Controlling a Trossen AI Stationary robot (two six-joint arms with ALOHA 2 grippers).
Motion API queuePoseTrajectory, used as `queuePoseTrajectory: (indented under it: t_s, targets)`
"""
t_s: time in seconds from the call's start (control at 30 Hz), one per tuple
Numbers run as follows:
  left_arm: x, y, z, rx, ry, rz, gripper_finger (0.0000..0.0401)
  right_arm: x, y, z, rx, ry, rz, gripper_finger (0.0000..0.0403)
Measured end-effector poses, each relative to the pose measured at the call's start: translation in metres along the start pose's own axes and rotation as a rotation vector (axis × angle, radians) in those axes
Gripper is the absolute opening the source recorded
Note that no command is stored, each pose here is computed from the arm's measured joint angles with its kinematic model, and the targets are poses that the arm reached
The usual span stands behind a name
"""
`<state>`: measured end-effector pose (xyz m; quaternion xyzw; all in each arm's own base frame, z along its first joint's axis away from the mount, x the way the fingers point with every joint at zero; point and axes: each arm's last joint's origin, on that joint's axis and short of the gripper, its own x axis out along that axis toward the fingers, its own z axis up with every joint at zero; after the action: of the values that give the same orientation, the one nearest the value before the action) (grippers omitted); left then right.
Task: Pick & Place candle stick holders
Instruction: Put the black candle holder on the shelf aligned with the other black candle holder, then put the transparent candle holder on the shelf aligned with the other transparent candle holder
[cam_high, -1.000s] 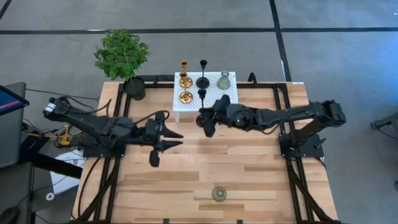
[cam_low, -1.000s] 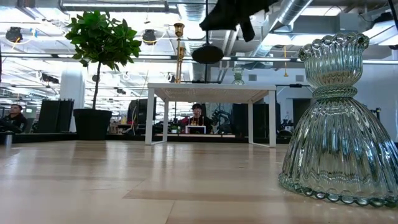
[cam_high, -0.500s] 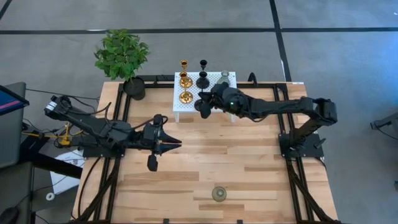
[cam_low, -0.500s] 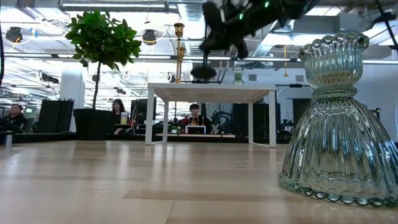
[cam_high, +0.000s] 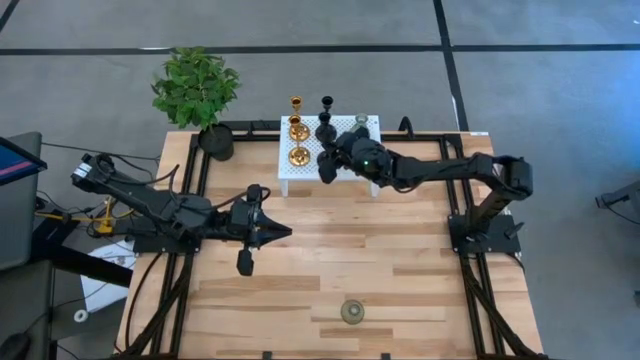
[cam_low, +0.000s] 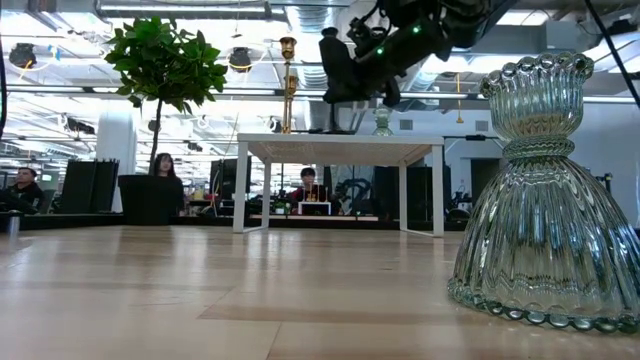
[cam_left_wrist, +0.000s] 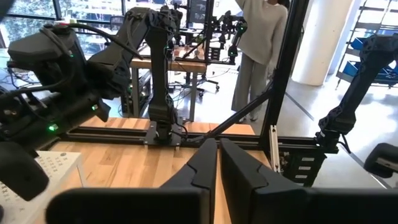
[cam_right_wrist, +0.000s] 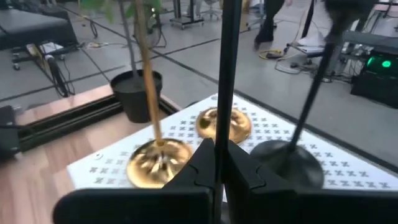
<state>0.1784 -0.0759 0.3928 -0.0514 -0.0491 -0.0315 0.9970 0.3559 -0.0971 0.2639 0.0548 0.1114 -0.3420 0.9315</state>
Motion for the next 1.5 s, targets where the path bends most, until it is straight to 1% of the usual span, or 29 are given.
queuePoseTrajectory:
  t_s: [0.13,0.4,0.47,0.63,0.93,1.13,1.23,1.4,1.5]
  targets:
    - [0.0,0.0,0.0,0.0,0.0,0.0,0.0015,0.004,-0.006,0.0,0.019,0.002,0.0,0.0]
    - [0.0,0.0,0.0,0.0,0.0,0.0,0.001,0.007,-0.007,-0.003,0.025,0.018,0.023,0.0003]
    - [0.0,0.0,0.0,0.0,0.0,0.0,0.001,0.007,-0.006,-0.003,0.024,0.019,0.026,0.0016]
    - [0.0,0.0,0.0,0.0,0.0,0.0,0.0007,0.007,-0.006,-0.006,0.018,0.038,0.037,0.0069]
    - [0.0,0.0,0.0,0.0,0.0,0.0,0.0006,0.004,-0.001,-0.006,-0.009,0.04,0.052,0.014]
    - [0.0,0.0,0.0,0.0,0.001,0.0,0.0009,-0.008,-0.004,-0.001,-0.05,0.116,0.044,0.0186]
    - [0.0,0.0,0.0,0.002,0.004,0.0,0.0009,-0.017,-0.007,0.007,-0.053,0.121,0.044,0.0201]
    - [0.0,0.0,-0.001,0.002,0.006,-0.001,0.0006,-0.046,-0.008,0.023,-0.057,0.124,0.071,0.0209]
    - [0.0,-0.001,-0.001,-0.002,0.009,-0.021,0.0008,-0.074,-0.006,0.034,-0.045,0.148,0.143,0.0201]
